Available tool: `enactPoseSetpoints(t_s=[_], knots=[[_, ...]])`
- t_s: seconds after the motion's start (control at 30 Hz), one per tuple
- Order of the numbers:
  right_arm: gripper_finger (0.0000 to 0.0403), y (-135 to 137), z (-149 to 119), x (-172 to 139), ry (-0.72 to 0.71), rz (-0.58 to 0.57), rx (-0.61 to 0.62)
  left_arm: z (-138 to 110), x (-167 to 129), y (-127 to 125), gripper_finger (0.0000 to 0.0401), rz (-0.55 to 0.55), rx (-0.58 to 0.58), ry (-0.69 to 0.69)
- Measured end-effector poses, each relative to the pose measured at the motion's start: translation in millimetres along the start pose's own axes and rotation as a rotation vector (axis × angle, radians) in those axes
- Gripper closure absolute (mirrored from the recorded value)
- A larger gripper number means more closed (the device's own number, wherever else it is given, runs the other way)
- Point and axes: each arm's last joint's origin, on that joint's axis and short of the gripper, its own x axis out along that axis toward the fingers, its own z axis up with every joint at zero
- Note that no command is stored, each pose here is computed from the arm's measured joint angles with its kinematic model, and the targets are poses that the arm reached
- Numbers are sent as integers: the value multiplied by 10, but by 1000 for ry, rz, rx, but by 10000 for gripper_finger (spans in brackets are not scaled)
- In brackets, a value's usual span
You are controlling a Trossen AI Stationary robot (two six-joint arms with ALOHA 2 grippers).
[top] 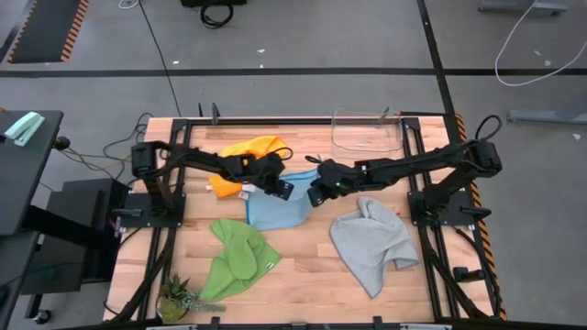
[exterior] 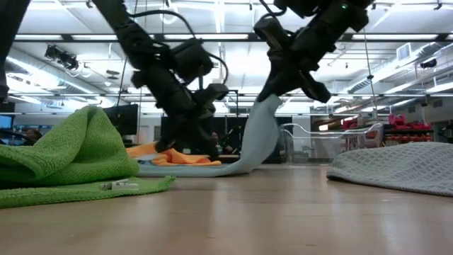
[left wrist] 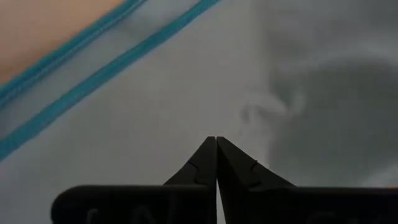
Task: Fold microfiber towels
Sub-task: Fold the blue microfiber cloth
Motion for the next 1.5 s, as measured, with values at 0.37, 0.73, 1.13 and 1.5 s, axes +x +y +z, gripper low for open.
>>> enactPoseSetpoints(t_s=[0.37, 0.73, 1.13, 1.5], knots=[[402, 233, -154, 160, 74, 22, -89, 219, 326, -107, 387, 95, 74, 109], [402, 166, -283, -25, 92, -89, -126, 287, 391, -166, 389, 74, 59, 90], [402, 153, -338, -38, 117, -118, -128, 445, 547, -388, 381, 9, 139, 103], [402, 135, -288, -26, 107, -117, -140, 589, -318, -490, 393, 114, 267, 80]])
